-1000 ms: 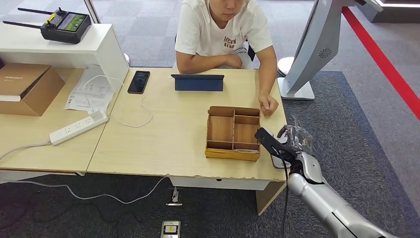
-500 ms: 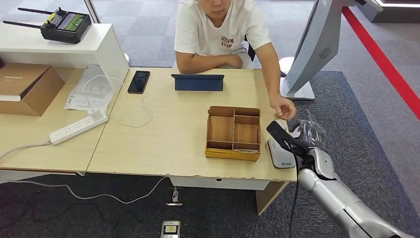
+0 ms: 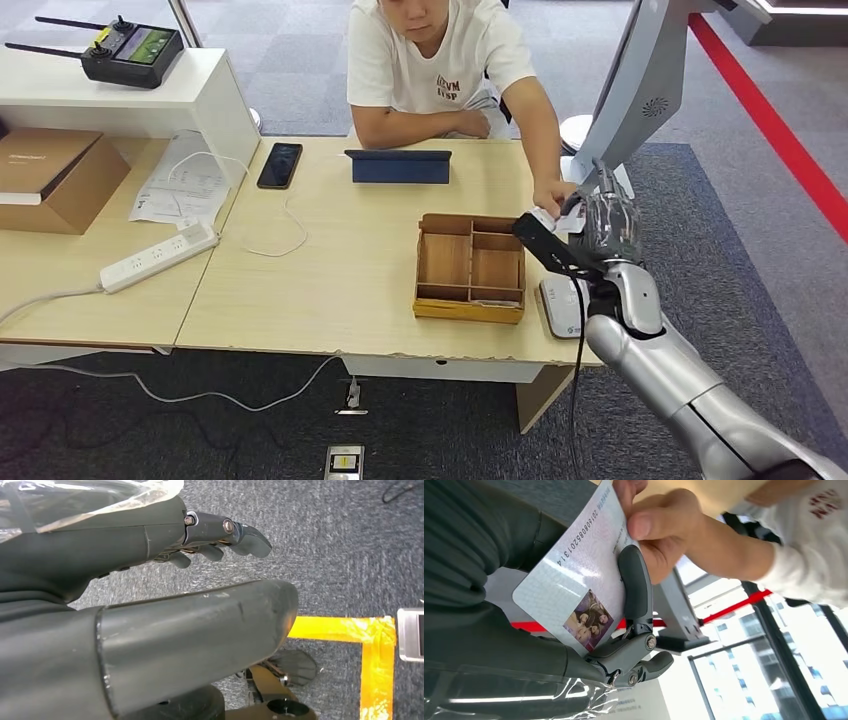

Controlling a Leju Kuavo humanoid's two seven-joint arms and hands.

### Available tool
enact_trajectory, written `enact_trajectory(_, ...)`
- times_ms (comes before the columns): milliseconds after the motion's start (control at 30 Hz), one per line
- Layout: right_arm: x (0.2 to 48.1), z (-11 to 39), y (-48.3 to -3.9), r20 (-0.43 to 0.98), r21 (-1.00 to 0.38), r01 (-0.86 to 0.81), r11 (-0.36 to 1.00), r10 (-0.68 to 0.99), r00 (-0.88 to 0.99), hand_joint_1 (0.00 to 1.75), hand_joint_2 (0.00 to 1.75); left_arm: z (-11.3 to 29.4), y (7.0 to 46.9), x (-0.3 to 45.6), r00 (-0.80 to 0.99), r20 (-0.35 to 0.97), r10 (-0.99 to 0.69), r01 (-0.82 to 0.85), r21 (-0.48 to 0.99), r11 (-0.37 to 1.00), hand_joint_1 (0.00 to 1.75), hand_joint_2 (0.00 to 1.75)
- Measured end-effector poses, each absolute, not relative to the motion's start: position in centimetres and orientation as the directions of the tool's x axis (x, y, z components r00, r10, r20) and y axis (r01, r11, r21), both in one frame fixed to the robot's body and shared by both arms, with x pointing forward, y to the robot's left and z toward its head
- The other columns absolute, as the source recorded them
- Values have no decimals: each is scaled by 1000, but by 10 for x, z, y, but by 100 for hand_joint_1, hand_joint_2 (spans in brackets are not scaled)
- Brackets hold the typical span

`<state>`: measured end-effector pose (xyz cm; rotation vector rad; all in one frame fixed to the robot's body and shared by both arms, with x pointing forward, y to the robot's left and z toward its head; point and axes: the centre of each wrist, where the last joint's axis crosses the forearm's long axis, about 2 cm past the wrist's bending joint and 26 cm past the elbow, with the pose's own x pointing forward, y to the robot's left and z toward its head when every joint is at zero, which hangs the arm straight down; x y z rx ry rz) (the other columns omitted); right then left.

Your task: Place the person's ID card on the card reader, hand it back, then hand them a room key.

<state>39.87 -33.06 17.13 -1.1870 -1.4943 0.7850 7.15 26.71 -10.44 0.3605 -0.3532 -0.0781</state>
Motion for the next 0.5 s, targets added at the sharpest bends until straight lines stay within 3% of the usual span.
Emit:
enact_trajectory(233, 425, 215, -281, 281, -898, 314, 308, 951, -131, 175, 175, -103, 266, 80, 933, 324, -159, 34, 360, 932, 0, 0)
enact_trajectory(467, 435, 226, -250, 265, -901, 299, 314, 945, -192, 175, 175, -102, 265, 82, 928, 330, -172, 45, 359, 932, 0, 0)
enact_trajectory(500, 436, 226, -248, 266, -901, 297, 315, 944, -195, 165, 175, -102, 265, 83, 927, 333, -174, 46, 360, 932, 0, 0)
